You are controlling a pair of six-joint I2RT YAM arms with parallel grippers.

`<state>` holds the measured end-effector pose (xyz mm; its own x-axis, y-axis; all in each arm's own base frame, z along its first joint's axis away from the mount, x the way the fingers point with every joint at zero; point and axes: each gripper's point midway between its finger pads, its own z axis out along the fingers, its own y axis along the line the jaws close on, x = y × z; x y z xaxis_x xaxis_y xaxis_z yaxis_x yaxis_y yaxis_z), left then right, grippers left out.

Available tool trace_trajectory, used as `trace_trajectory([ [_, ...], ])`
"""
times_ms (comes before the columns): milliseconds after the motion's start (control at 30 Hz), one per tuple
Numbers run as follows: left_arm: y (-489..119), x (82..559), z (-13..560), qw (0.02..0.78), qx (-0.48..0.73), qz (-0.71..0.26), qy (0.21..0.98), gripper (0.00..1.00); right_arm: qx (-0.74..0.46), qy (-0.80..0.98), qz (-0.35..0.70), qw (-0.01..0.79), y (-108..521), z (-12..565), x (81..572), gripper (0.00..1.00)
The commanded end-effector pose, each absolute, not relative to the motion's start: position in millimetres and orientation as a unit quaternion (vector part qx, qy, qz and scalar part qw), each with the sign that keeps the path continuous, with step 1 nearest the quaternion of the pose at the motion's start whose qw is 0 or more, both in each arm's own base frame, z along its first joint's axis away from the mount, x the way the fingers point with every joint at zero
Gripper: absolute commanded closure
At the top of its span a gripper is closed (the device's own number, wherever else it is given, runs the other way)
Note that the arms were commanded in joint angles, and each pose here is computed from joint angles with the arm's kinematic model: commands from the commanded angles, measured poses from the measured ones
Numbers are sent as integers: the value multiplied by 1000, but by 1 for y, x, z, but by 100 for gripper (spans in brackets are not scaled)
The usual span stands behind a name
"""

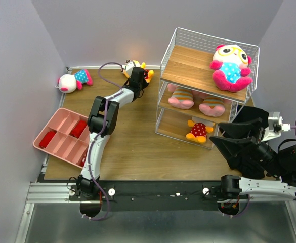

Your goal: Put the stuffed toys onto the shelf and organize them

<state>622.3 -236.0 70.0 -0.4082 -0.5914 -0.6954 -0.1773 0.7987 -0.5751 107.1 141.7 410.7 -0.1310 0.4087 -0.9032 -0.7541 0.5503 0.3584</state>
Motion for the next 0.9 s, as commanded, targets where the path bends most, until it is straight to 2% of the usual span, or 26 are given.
trace_trajectory([
  [0, -218, 616, 82, 499, -227, -184, 816, 100, -132, 605, 442, 650, 134, 410, 111, 10],
  [67, -212, 605, 80, 497, -212, -169, 824, 100, -132, 604, 446, 647, 135, 410, 110, 10],
  [233, -190, 574, 120, 509, -187, -132, 830, 100, -130, 609, 442, 645, 135, 410, 111, 10],
  [267, -182, 559, 108, 492, -183, -113, 843, 100, -128, 610, 442, 644, 135, 410, 112, 10],
  [333, -173, 542, 134, 505, -174, -106, 839, 100, -128, 611, 443, 644, 135, 410, 112, 10],
  [367, -163, 523, 119, 483, -170, -83, 855, 100, -128, 611, 445, 642, 135, 410, 111, 10],
  [400, -159, 513, 138, 490, -166, -86, 852, 100, -129, 611, 447, 640, 135, 410, 110, 10],
  [467, -145, 483, 122, 454, -143, -52, 878, 100, -132, 615, 451, 634, 136, 409, 108, 10],
  [533, -137, 459, 132, 447, -135, -47, 883, 100, -134, 616, 455, 629, 136, 409, 106, 10],
  [567, -131, 435, 112, 422, -126, -37, 897, 100, -134, 616, 459, 625, 136, 409, 105, 10],
  [600, -133, 421, 128, 433, -118, -56, 892, 100, -135, 614, 465, 624, 136, 411, 103, 10],
  [667, -135, 382, 108, 405, -86, -58, 909, 100, -138, 611, 470, 622, 137, 412, 101, 10],
  [700, -137, 368, 123, 416, -76, -71, 904, 100, -139, 611, 472, 621, 137, 412, 101, 10],
  [767, -143, 330, 112, 394, -37, -59, 916, 100, -139, 610, 472, 621, 137, 413, 100, 10],
  [867, -157, 287, 127, 406, 13, -70, 911, 100, -142, 607, 476, 620, 138, 417, 99, 10],
])
